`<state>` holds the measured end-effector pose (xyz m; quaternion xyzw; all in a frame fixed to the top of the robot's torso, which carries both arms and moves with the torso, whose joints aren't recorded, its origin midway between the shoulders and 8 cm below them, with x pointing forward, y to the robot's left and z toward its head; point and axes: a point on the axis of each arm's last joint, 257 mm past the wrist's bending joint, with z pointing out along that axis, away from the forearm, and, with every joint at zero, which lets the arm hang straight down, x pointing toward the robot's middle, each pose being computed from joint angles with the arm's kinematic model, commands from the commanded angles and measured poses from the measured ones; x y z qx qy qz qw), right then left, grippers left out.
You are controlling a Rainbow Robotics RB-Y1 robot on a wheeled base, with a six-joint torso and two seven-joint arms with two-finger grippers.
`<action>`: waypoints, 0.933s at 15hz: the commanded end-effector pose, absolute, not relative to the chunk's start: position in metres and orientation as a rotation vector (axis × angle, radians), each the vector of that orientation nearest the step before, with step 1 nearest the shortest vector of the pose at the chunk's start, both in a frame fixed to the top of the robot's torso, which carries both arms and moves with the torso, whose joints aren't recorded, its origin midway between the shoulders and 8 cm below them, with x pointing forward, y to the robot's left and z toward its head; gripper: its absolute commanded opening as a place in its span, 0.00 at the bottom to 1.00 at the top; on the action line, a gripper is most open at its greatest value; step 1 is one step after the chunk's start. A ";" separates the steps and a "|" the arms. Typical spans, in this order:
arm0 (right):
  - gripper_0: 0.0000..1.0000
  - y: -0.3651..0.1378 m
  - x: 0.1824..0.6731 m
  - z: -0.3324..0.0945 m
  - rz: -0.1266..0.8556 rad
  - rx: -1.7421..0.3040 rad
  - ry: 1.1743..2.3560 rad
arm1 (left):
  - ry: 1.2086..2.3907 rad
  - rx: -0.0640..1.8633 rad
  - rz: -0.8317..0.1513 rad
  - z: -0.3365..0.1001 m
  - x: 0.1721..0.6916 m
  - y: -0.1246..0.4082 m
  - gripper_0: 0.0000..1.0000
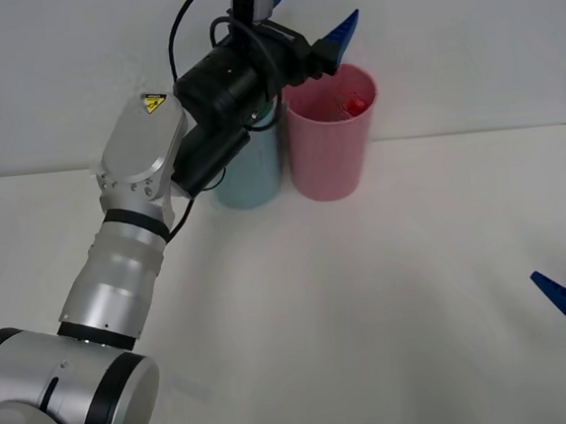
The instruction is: Grasp the object on the table and drop it into the matching bin: aluminum can to the light blue bin, PET bottle to the pink bin.
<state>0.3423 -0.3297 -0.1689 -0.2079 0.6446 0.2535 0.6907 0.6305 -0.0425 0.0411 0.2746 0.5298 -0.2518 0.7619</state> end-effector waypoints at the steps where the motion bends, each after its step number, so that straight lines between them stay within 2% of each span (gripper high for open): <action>1: 1.00 -0.330 0.342 -0.169 0.567 -0.465 1.441 | 1.132 0.577 -0.553 0.036 0.617 -0.016 1.00; 7: 1.00 -0.330 0.342 -0.169 0.567 -0.465 1.441 | 1.107 0.548 -0.557 0.017 0.576 0.063 1.00; 14: 1.00 -0.330 0.342 -0.169 0.567 -0.465 1.441 | 1.098 0.561 -0.500 -0.008 0.530 0.170 1.00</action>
